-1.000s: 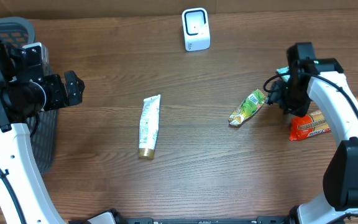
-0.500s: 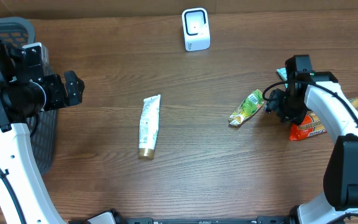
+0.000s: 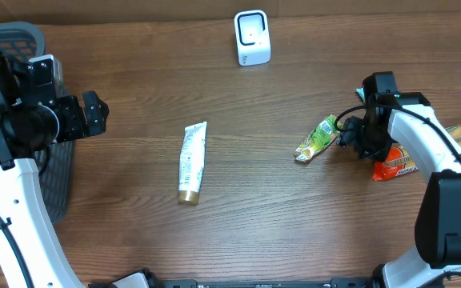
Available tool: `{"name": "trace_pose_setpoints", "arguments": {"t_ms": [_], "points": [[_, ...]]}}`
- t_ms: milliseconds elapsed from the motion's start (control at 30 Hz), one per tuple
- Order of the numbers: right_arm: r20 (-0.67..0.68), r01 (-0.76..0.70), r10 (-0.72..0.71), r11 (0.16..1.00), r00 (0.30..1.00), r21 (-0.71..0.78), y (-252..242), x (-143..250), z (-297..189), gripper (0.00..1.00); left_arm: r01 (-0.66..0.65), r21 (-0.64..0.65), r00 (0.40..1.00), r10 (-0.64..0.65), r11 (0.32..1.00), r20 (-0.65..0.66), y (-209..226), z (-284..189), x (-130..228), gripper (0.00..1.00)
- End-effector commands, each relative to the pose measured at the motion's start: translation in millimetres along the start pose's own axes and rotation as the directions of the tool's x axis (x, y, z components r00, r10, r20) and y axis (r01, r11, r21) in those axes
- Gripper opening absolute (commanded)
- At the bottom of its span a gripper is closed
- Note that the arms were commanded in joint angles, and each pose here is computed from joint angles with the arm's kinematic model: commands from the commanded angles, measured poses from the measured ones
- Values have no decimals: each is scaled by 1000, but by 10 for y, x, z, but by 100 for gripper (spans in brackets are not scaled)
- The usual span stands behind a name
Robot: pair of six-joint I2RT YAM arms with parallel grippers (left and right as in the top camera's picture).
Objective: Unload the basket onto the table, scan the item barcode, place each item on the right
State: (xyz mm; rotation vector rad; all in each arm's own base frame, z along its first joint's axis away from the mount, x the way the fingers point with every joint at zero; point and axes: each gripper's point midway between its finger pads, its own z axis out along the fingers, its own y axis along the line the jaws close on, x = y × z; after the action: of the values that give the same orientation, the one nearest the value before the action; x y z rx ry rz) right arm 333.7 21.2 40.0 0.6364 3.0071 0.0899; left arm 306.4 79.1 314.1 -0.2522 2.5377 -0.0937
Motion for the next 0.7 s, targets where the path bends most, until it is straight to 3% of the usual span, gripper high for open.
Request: {"name": "trace_pose_setpoints", "arguments": {"t_ms": [0, 400, 667], "points": [[-18, 5, -5, 1000, 1000, 8, -5, 30, 68, 67, -15, 12, 1000, 15, 1000, 14, -19, -28, -36, 100], [38, 21, -20, 999, 999, -41, 125, -159, 183, 65, -15, 12, 1000, 15, 1000, 14, -19, -28, -36, 100], [112, 140, -119, 969, 987, -205, 486, -364, 225, 61, -15, 11, 1000, 15, 1000, 14, -19, -28, -36, 100]]}}
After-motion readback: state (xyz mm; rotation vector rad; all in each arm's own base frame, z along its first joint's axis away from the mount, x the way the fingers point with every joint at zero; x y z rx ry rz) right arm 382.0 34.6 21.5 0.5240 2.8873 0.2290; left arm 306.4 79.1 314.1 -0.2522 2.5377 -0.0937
